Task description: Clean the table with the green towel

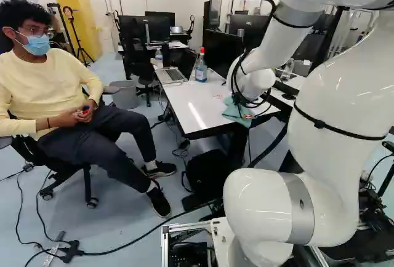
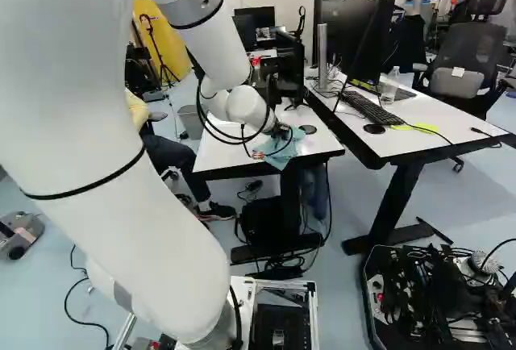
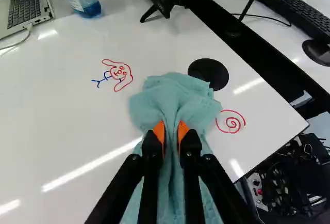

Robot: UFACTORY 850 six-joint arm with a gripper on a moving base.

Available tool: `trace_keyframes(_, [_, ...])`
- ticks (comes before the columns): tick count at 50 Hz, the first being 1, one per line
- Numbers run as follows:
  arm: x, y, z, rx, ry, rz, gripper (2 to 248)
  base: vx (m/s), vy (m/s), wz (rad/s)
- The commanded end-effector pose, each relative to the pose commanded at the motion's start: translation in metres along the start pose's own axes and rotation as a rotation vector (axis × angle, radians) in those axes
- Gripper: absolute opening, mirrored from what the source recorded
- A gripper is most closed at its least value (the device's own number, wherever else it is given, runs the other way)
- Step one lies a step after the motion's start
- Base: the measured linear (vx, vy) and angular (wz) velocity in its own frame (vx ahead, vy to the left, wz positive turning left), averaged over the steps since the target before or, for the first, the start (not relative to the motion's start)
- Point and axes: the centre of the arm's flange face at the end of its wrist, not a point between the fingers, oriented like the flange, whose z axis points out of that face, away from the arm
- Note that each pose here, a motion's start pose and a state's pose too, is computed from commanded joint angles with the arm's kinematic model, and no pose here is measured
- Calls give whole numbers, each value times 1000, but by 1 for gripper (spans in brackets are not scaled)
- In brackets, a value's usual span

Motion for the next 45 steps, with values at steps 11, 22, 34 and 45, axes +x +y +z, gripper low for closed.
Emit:
trace_keyframes(11, [0, 0, 0, 0, 0, 0, 50, 0, 0, 0])
trace_keyframes(22, [-1, 0, 0, 0, -8, 0, 50, 0, 0, 0])
trace_keyframes(34, [-1, 0, 0, 0, -11, 0, 50, 0, 0, 0])
trace_keyframes(45, [-1, 0, 0, 0, -11, 0, 50, 0, 0, 0])
